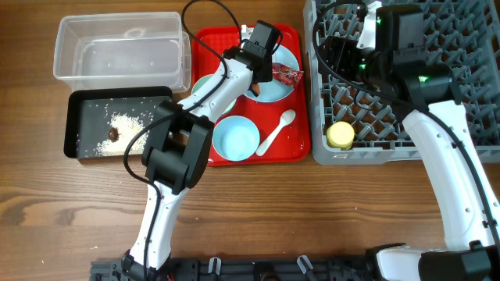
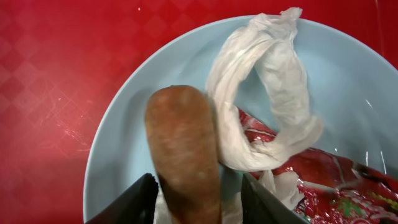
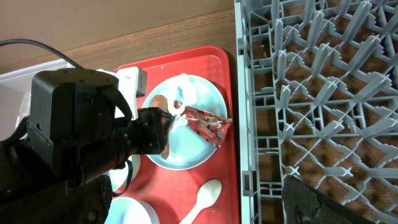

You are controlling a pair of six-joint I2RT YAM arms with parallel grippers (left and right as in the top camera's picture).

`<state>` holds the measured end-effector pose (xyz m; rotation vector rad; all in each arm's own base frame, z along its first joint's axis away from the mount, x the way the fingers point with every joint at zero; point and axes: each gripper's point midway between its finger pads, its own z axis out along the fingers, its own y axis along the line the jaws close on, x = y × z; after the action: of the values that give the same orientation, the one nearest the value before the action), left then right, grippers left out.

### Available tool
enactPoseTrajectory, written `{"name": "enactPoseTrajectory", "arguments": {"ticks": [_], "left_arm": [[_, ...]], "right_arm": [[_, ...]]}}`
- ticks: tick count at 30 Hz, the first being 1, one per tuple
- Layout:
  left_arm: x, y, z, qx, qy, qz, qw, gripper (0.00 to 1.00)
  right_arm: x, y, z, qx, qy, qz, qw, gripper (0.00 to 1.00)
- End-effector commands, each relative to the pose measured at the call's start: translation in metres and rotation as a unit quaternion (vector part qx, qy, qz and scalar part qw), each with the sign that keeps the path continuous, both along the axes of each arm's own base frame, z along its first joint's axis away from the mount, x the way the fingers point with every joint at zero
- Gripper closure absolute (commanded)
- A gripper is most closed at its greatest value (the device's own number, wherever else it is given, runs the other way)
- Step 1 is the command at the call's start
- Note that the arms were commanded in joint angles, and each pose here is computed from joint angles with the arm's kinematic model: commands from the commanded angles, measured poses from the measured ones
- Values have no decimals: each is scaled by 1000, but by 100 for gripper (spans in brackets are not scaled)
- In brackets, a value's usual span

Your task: Sort waste into correct bins and load items into the dishwasher rack

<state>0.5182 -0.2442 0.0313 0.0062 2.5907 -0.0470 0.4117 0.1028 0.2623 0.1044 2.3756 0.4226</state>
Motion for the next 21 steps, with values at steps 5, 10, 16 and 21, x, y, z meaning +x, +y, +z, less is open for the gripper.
{"name": "enactPoseTrajectory", "arguments": {"ticks": [5, 10, 16, 21], "left_arm": [[6, 6, 29, 1, -21, 7, 1000, 65], [8, 6, 51, -9, -39, 8, 999, 69], [-1, 10, 71, -7, -36, 7, 999, 92], [-33, 25, 57, 24, 35, 3, 999, 71]], "right_arm": [[2, -3, -2, -13, -2, 1, 1000, 11], [2, -3, -2, -13, -2, 1, 1000, 11], [2, -3, -2, -14, -2, 1, 1000, 11], [2, -3, -2, -13, -1, 1, 1000, 11]]}}
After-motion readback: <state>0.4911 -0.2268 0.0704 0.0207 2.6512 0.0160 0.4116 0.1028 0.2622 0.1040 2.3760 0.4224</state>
